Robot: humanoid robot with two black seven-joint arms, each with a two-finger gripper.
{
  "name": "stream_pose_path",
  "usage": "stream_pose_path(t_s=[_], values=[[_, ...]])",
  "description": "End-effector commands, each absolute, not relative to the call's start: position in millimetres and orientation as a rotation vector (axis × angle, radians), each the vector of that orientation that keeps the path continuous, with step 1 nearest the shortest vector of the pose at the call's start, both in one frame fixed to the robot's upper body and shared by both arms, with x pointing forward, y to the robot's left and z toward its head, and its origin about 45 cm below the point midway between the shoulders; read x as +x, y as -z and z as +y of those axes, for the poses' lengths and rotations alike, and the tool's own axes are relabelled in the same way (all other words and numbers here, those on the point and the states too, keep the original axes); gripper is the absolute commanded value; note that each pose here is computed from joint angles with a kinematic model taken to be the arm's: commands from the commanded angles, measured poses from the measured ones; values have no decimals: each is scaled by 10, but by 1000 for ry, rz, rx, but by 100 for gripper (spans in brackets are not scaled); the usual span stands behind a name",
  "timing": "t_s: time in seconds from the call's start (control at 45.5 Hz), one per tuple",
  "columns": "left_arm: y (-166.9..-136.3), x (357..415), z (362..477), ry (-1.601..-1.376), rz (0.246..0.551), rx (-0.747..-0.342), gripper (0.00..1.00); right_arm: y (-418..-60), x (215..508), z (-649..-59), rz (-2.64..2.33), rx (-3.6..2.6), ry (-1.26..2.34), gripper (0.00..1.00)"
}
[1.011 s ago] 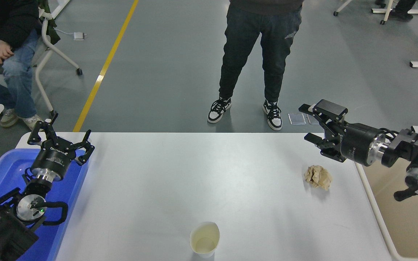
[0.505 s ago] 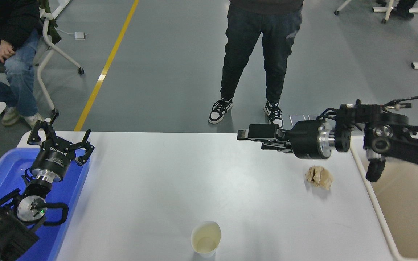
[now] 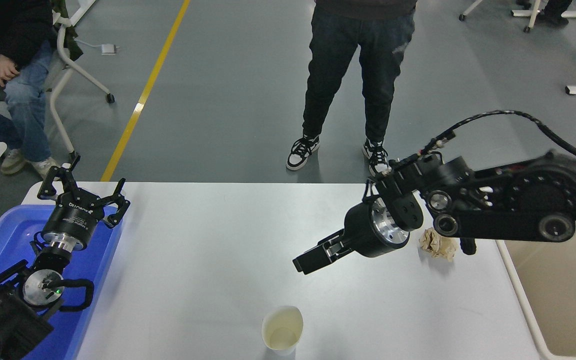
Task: Clean the table surface
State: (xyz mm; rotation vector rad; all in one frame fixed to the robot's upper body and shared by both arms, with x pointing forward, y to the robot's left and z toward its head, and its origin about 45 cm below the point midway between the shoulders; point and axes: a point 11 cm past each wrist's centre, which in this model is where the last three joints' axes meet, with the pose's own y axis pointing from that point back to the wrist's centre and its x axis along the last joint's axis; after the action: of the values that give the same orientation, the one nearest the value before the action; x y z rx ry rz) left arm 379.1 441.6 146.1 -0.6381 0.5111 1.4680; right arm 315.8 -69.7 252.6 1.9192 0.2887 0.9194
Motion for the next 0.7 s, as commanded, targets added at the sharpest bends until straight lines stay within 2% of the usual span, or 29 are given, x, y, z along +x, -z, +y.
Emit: stream_pose_path(t_s=[0.0, 0.396, 0.681], values=[[-1461, 3792, 4416, -1469, 511, -638, 100, -2171, 3032, -411, 450, 1793, -970, 100], [-1462, 3792, 4415, -1467, 511, -639, 100, -1636, 3046, -443, 465, 1740, -982, 100], [-1462, 3792, 4415, -1467, 511, -639, 100, -1490, 3037, -502, 454, 1746, -961, 100]])
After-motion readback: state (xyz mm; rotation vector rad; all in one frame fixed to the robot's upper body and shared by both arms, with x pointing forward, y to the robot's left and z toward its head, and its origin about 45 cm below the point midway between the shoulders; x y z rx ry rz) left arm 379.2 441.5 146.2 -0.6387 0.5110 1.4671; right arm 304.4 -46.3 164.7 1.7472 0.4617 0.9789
